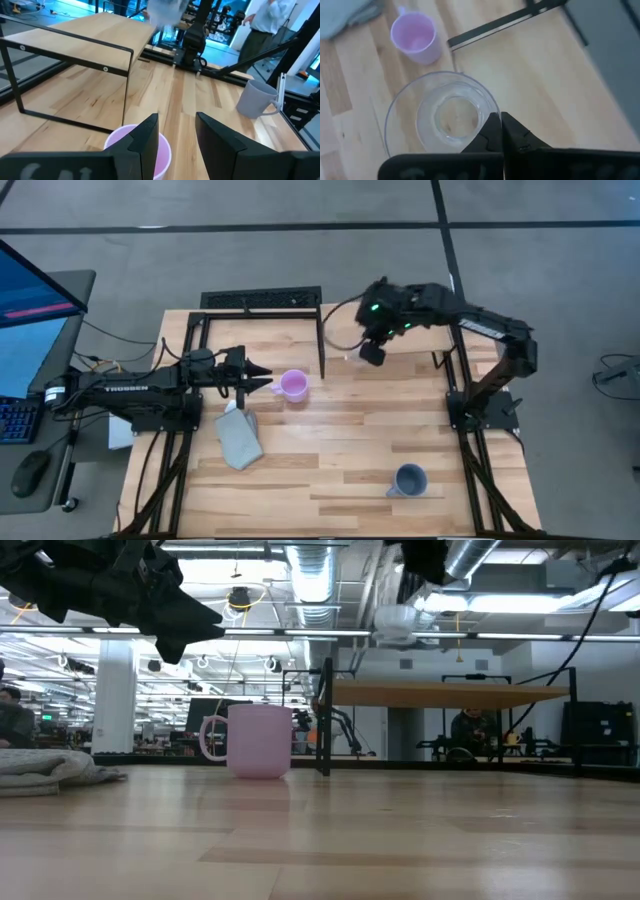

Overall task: Stack small to large cups/mugs on shelf
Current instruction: Put the transparent mug on the shelf

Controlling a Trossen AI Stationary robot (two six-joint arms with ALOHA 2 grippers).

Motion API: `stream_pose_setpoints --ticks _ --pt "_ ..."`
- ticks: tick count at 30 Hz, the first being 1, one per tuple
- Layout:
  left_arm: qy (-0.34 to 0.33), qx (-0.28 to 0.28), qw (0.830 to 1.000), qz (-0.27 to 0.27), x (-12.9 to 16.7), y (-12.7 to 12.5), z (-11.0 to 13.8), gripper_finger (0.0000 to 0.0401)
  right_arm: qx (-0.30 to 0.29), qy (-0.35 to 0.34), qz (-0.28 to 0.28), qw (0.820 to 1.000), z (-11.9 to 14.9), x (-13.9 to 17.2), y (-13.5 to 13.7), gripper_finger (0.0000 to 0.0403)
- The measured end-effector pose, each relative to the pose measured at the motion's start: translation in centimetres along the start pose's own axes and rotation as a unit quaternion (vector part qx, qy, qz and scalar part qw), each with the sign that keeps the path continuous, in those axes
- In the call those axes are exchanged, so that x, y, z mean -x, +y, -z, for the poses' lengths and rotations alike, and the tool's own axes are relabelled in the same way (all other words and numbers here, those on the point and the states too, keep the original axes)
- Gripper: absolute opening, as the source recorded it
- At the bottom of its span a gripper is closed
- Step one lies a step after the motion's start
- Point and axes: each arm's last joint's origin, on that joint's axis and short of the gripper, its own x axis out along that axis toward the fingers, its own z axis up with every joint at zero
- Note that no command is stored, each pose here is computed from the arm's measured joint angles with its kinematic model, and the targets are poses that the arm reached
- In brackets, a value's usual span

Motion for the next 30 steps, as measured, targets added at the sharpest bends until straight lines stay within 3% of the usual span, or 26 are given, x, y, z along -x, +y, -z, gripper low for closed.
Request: stream_pose_setpoints --ticks 7,15,23,30 --pt "-0.002 -0.004 1.0 -0.009 0.0 0.0 0.0 0.0121 -0.04 -0.002 0.026 0.999 2.4 3.7 -2.8 0.0001" --pt "-0.002 -0.005 1.0 -0.009 0.0 0.0 0.0 0.0121 -0.085 0.007 0.059 0.995 4.1 5.2 -6.1 0.0001" --pt "0.002 -0.004 1.0 -0.01 0.0 0.1 0.1 0.0121 -0.125 0.044 0.061 0.989 6.1 3.3 -9.4 0.0002" --pt "0.002 -0.004 1.0 -0.009 0.0 0.1 0.1 0.0121 -0.143 0.035 0.053 0.988 6.7 1.6 -10.9 0.0002"
